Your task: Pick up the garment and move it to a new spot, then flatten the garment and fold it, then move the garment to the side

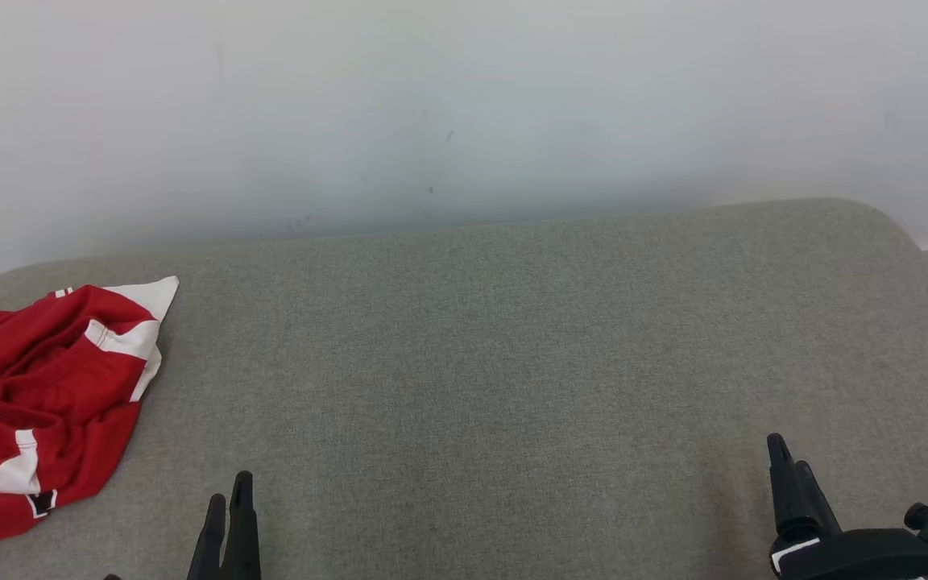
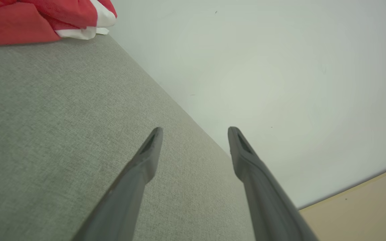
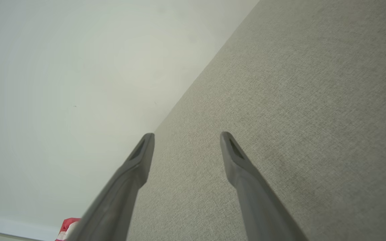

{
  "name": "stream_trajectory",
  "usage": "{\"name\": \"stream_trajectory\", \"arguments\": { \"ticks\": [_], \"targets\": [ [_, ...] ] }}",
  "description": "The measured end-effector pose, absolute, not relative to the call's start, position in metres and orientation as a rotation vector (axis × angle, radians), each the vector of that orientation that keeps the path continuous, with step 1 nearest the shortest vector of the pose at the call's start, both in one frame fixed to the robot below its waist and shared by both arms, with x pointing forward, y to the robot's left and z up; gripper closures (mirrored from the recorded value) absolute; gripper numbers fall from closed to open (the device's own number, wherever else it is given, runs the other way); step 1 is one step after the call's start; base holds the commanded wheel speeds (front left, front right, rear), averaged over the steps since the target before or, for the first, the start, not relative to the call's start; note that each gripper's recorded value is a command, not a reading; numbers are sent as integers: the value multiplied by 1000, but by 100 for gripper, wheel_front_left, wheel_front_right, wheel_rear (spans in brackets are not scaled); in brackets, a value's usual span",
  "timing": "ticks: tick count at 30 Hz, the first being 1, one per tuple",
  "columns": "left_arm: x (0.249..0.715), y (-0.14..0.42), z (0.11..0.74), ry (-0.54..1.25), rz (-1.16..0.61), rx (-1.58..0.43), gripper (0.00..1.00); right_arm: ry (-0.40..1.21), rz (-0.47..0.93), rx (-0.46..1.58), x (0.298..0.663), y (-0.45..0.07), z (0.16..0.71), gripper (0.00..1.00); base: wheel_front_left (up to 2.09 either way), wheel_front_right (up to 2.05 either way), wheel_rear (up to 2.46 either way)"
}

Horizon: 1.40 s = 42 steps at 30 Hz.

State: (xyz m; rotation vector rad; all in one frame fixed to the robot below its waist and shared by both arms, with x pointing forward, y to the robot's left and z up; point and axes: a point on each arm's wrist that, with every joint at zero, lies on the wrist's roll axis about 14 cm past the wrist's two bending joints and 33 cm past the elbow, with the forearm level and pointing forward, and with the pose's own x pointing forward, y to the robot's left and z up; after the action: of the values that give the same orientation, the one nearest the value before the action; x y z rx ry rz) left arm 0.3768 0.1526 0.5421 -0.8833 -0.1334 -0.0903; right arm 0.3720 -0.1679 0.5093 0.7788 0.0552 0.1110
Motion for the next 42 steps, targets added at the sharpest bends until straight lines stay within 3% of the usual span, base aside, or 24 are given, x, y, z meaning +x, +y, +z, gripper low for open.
{"name": "stream_trajectory", "arguments": {
  "ticks": [42],
  "targets": [
    [356, 148, 578, -272, -88, -282, 0, -94, 340, 350, 355, -100, 544, 0, 0, 0, 0]
  ]
}}
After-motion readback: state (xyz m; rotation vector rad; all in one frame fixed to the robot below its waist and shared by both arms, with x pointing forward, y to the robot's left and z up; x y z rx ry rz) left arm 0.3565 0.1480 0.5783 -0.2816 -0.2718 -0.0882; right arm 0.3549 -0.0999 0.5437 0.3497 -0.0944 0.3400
